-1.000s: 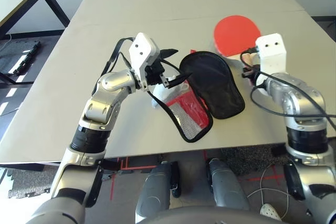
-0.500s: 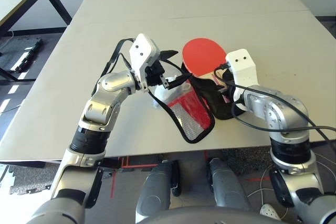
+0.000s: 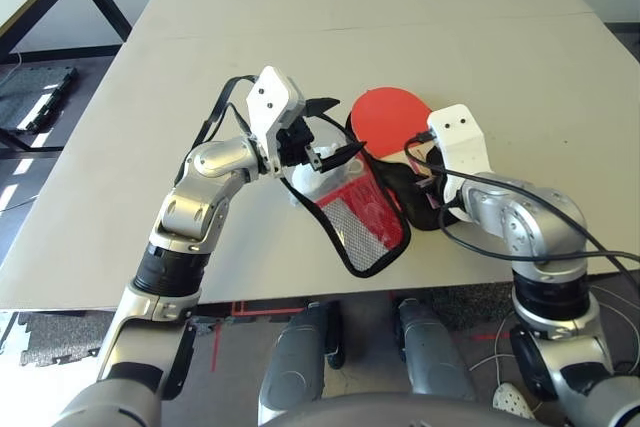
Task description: Store the ping-pong paddle in its case and zip it.
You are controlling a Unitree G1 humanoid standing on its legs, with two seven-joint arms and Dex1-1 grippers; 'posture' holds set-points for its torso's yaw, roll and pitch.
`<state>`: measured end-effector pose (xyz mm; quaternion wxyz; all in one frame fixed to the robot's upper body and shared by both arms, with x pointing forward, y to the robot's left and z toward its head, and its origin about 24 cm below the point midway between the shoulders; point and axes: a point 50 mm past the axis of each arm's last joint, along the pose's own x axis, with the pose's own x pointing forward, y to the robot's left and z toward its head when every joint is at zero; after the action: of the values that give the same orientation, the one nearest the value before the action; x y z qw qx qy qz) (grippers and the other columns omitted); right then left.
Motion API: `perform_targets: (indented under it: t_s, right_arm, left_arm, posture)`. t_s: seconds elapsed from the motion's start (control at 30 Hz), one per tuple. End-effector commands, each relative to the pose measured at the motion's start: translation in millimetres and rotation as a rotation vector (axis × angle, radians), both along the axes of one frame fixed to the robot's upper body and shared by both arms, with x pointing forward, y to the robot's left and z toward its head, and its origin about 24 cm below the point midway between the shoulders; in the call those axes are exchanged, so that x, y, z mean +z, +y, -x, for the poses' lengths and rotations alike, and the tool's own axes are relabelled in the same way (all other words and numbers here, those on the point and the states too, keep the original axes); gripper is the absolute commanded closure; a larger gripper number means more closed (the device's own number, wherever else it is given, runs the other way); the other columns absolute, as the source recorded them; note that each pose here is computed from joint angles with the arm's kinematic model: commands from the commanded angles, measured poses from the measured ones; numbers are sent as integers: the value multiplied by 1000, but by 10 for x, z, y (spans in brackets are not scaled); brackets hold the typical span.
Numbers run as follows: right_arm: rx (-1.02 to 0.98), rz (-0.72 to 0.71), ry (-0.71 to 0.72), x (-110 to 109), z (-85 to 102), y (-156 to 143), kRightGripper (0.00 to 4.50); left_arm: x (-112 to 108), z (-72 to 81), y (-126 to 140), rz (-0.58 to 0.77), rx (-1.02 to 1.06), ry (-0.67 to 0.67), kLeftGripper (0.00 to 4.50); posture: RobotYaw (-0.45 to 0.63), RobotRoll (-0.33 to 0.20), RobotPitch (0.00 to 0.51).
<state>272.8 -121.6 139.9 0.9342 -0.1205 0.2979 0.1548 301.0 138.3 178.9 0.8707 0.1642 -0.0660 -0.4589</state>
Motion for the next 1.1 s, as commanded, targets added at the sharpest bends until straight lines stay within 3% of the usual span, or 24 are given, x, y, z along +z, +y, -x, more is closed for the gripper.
perform_targets:
  t_s: [0.03, 1.1]
  right_arm:
    - [10, -8, 64, -88, 51, 14, 3357]
    - [51, -18, 96, -190, 252, -93, 3357]
  left_arm:
    - [-26, 20, -21, -5, -9, 7, 0]
    - [-65, 17, -75, -2, -26, 16, 0]
  posture:
    - [-59, 0, 220]
    - [-75, 0, 229]
